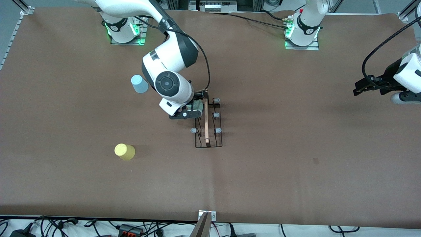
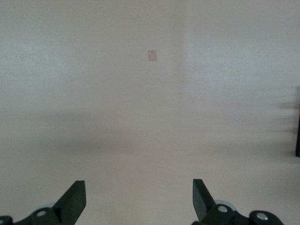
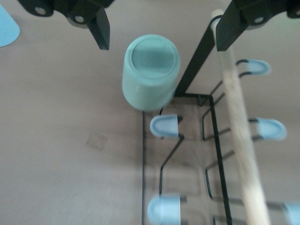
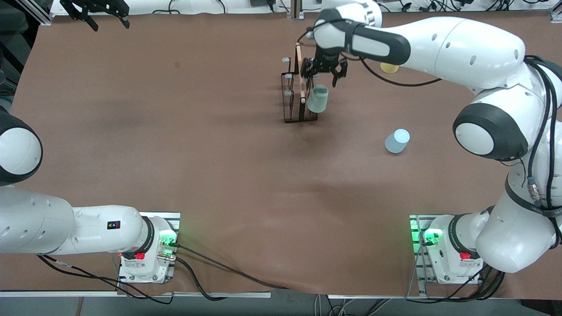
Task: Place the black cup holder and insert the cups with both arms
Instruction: 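Place the blue cup onto a rack peg with the right gripper, then move the right gripper to the yellow cup and grasp it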
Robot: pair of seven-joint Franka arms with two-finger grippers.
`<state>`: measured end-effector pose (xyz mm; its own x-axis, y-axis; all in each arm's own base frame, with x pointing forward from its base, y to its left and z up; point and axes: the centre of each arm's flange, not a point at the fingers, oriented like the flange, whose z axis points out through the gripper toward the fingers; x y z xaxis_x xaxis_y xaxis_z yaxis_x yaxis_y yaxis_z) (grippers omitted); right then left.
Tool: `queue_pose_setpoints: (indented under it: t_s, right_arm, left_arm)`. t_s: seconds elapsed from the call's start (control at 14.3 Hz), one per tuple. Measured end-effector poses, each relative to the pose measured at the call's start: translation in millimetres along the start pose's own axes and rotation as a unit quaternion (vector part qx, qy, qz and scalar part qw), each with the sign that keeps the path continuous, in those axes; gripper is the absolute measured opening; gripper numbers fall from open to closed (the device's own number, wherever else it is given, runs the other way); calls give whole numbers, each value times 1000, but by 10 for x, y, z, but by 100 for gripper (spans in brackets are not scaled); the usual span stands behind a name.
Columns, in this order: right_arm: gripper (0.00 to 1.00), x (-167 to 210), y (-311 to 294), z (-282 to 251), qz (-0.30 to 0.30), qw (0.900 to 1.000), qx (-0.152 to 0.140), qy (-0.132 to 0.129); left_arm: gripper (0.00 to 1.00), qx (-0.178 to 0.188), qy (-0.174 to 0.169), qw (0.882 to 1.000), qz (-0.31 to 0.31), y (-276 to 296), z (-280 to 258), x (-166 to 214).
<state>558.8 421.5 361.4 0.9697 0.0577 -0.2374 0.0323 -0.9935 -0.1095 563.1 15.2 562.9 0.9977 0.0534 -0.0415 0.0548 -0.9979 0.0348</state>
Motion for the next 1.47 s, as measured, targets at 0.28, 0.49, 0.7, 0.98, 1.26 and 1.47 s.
queue_pose_setpoints:
  t_s: [0.28, 0.49, 0.7, 0.98, 1.26, 1.47]
  right_arm:
    - [100, 461, 1020, -729, 88, 996, 9, 32]
    - [100, 993, 2443, -699, 163, 986, 11, 33]
    - [100, 1354, 3400, -320, 142, 989, 4, 45]
    - [100, 1586, 3493, 124, 97, 993, -10, 68]
    - [100, 1665, 3377, 385, 59, 993, -64, 77]
    - [100, 1698, 3316, 488, 49, 993, -73, 83]
  left_arm:
    - [100, 0, -23, 1000, 2, 16, -345, -104]
    - [100, 0, -27, 1000, 2, -7, -407, -94]
    - [100, -1, -43, 999, 3, -1, -233, 8]
    - [100, -1, -42, 999, 5, 21, -219, 47]
    - [100, 2, -41, 999, 7, 32, -228, 52]
    - [100, 24, -42, 999, 6, -16, -184, 85]
